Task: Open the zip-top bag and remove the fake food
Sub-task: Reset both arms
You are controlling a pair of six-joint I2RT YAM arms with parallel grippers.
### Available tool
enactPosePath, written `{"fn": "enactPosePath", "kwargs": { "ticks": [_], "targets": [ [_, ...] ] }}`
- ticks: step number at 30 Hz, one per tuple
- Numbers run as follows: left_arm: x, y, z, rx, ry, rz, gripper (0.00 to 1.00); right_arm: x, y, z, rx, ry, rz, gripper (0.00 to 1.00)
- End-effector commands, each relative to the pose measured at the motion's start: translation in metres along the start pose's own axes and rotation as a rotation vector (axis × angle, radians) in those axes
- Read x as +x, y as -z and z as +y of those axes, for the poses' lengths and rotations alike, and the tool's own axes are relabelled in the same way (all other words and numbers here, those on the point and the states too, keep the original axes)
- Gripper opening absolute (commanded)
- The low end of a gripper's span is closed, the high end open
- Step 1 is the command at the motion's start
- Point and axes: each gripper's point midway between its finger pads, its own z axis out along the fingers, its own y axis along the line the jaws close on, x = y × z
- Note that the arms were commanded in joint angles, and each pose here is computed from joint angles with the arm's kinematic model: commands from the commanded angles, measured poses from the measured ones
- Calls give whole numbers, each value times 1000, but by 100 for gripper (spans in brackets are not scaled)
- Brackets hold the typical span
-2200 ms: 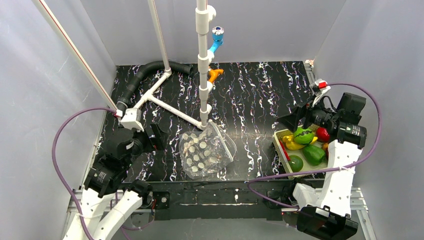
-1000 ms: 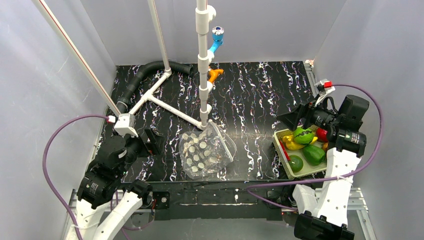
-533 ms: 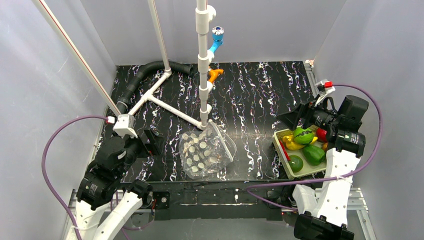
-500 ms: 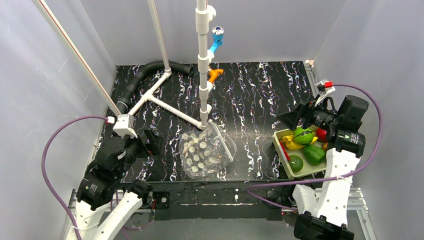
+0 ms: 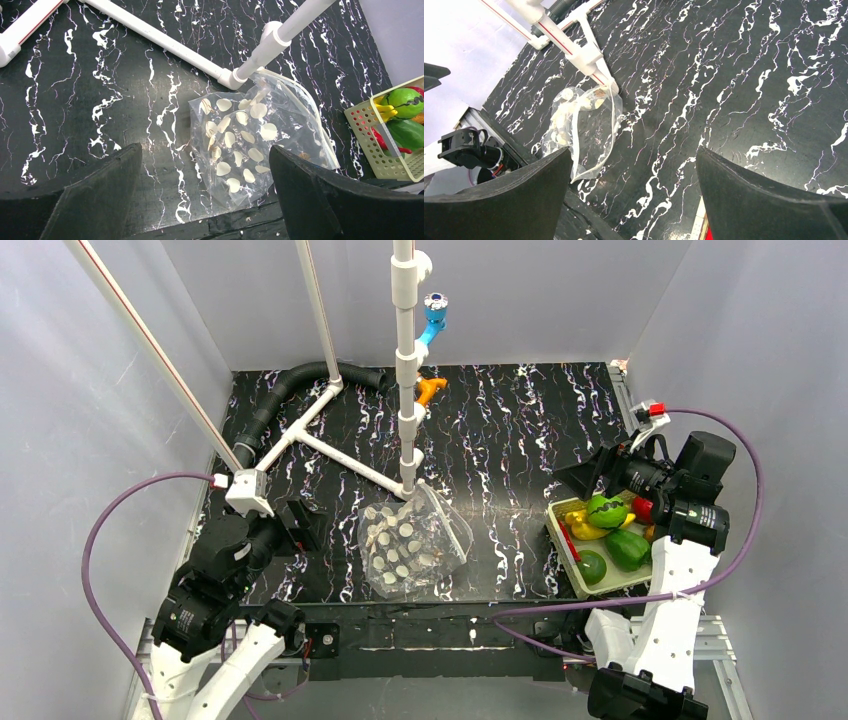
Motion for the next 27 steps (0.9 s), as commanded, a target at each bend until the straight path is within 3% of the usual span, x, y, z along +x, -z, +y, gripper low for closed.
{"fn": "enactPosePath", "kwargs": {
  "ticks": [1,27],
  "targets": [
    [2,2,0,7,6,2,98,-3,1,1,0,15,-19,99],
    [2,5,2,3,8,-6,99,-1,-1,0,-2,7,-24,98]
  ]
}}
